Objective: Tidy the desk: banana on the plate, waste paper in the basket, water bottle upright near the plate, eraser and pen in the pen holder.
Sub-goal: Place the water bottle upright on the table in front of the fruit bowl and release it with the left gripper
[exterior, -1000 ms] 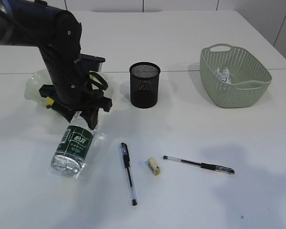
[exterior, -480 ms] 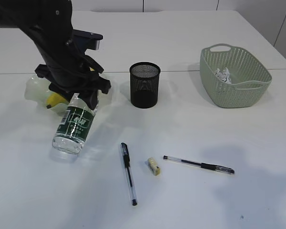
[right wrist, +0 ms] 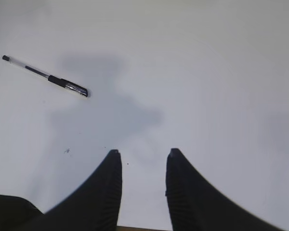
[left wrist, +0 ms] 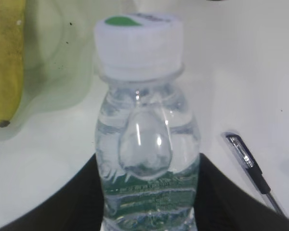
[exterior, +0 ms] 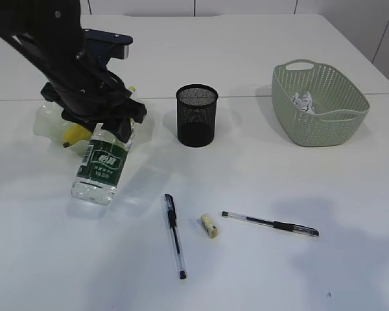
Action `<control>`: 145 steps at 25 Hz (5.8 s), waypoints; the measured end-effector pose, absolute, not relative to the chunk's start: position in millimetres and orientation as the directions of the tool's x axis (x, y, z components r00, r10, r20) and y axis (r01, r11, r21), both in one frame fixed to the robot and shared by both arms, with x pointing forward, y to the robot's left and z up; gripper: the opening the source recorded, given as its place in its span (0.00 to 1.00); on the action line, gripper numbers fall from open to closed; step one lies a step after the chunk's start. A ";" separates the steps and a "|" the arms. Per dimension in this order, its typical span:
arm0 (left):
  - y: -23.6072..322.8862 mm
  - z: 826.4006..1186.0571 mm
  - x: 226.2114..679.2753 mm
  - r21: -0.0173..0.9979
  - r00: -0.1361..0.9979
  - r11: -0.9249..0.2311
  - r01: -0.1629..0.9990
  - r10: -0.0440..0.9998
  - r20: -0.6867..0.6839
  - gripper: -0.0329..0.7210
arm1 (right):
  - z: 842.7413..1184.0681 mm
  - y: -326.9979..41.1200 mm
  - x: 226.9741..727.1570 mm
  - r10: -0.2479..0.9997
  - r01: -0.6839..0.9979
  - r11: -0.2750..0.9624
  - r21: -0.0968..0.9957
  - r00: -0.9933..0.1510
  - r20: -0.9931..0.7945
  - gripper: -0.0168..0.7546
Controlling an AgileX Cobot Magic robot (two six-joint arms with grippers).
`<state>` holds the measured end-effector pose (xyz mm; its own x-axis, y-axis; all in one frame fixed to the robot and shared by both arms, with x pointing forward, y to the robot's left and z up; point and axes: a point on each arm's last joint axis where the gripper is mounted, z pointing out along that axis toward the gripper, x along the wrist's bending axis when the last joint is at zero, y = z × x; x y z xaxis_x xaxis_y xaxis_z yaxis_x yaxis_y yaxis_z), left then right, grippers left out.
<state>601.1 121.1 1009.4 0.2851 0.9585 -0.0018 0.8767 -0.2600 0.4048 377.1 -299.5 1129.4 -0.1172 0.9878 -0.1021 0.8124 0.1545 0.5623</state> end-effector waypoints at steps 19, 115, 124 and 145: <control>148.0 997.6 544.8 0.677 0.389 -0.285 0.679 0.921 -0.002 0.51 | 1129.4 -299.5 377.1 0.988 0.813 0.153 0.562 -0.116 -0.101 0.33; 238.0 897.4 505.6 0.974 0.327 -0.101 0.205 0.945 0.029 0.51 | 1130.7 -302.8 378.7 0.984 0.802 0.169 0.574 -0.105 -0.142 0.33; 238.4 892.8 506.5 0.978 0.319 -0.094 0.188 0.947 0.030 0.51 | 1130.7 -302.8 378.7 0.984 0.802 0.169 0.574 -0.105 -0.142 0.33; 238.3 892.9 506.5 0.978 0.321 -0.097 0.186 0.947 0.033 0.51 | 1130.7 -303.0 378.8 0.984 0.801 0.169 0.574 -0.105 -0.144 0.33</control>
